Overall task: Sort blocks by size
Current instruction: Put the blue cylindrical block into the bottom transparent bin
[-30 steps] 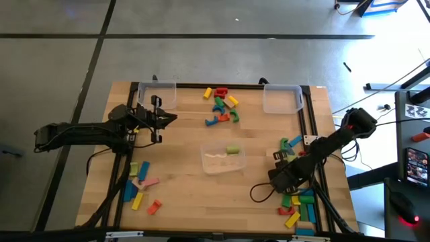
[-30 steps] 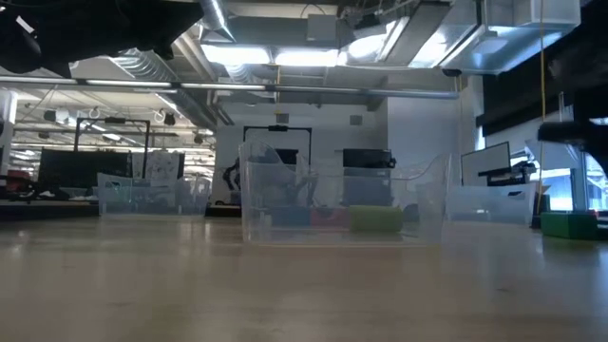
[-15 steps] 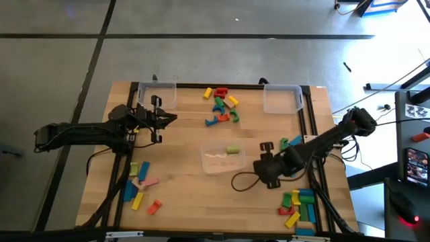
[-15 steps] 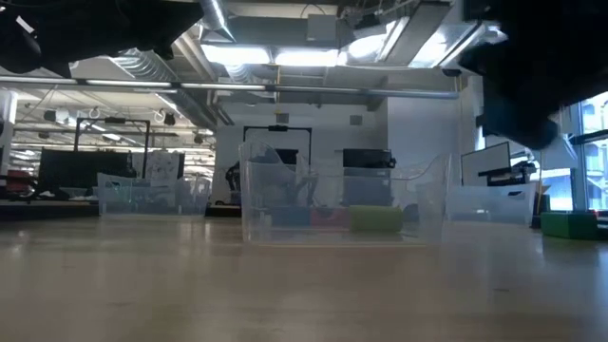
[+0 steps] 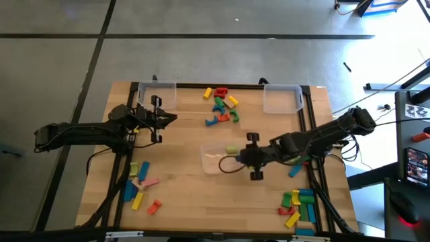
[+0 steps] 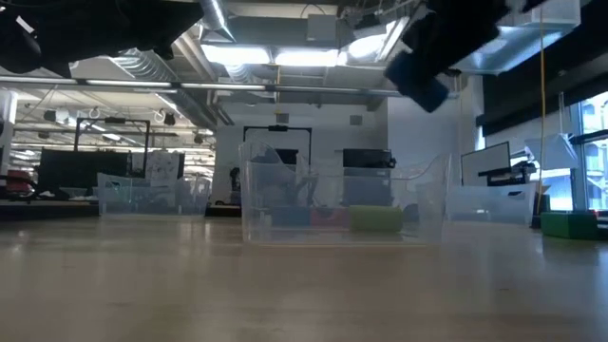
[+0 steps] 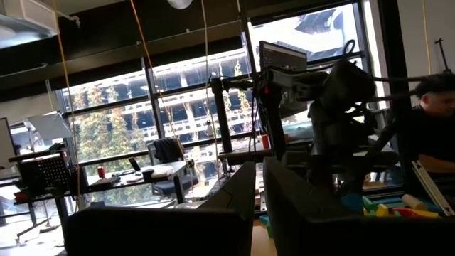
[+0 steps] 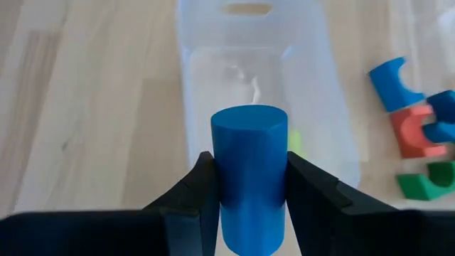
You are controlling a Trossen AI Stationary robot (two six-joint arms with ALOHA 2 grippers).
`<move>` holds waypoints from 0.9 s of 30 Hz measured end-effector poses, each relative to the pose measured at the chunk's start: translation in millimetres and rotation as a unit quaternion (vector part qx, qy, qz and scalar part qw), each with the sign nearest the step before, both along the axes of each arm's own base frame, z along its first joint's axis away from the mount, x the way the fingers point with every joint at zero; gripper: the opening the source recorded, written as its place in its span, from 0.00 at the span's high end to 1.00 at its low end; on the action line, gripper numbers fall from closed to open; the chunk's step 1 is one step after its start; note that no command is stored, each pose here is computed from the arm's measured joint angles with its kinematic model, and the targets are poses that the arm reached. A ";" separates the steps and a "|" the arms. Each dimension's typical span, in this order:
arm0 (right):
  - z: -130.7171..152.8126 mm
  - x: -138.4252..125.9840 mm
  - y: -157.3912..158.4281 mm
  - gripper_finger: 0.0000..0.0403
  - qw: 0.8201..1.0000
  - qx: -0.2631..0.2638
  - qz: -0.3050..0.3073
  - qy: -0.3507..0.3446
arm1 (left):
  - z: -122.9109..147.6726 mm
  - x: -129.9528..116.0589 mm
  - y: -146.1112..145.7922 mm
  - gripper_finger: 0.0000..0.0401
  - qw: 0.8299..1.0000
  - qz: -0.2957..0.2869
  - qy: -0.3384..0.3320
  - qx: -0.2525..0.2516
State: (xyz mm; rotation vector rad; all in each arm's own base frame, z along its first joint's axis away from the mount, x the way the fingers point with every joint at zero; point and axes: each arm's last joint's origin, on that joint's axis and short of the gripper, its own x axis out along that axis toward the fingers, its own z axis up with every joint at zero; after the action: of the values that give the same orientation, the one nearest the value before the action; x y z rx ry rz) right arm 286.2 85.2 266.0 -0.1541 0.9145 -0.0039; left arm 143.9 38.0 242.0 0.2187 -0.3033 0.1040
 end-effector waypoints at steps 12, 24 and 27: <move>-23.3 34.4 -16.7 0.68 1.000 -0.003 -0.020 -0.023 | 0.3 -0.1 -0.1 0.94 1.000 0.000 -0.002 0.001; -72.9 52.2 -19.4 0.66 0.998 -0.031 -0.017 0.059 | 0.2 -0.1 0.0 0.94 1.000 0.000 -0.002 0.001; -79.6 53.6 -19.1 0.66 0.997 -0.035 -0.016 0.070 | 0.2 -0.1 0.0 0.94 1.000 0.000 -0.002 0.000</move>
State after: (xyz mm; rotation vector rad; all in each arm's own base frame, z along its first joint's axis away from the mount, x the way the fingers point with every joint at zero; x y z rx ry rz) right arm 339.8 66.1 186.4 -0.2076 1.0570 -0.0559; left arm 143.8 37.9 242.2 0.2195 -0.3064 0.1043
